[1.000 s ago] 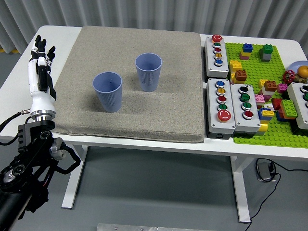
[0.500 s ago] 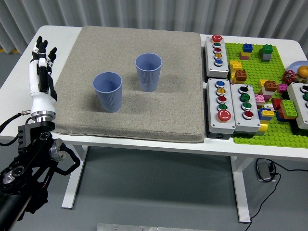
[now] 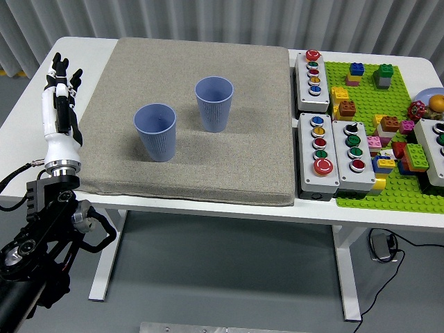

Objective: Pick cup pour cup place

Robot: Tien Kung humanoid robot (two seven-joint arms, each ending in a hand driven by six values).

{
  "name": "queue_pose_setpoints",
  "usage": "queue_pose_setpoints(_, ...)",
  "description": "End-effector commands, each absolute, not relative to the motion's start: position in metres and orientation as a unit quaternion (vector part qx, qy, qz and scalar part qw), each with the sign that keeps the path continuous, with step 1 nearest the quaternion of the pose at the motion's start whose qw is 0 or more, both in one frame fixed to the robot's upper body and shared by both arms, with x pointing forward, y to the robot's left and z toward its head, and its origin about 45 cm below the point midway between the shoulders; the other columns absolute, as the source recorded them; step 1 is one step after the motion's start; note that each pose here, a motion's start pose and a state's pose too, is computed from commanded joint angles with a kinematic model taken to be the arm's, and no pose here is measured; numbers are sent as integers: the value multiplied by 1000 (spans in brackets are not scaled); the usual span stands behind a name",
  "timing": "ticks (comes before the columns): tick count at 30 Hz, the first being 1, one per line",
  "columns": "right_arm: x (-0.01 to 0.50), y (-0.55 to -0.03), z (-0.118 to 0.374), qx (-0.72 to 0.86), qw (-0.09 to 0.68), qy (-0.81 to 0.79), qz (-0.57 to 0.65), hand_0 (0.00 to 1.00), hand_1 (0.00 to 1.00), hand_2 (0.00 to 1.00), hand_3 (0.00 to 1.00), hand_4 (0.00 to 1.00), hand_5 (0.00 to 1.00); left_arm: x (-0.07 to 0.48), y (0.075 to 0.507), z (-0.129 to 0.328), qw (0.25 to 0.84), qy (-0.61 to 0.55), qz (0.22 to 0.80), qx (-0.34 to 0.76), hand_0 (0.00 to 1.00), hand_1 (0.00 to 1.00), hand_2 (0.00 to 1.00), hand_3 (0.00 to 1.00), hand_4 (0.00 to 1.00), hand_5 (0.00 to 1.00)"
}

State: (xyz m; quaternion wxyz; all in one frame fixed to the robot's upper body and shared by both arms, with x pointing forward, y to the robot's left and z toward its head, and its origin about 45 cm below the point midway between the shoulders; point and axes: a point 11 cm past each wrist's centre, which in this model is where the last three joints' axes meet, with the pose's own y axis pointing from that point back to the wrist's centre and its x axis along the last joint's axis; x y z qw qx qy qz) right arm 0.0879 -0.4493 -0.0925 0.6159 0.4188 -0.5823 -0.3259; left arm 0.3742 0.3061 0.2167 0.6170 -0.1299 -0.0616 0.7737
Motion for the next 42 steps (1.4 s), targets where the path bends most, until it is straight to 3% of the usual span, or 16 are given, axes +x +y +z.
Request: queue_pose_setpoints(42,91,-446,-93,408,596,-602,-341,693,660,603,595,2,232,376,310,224,613,-71,776,-133,875,849,993,998,735,998)
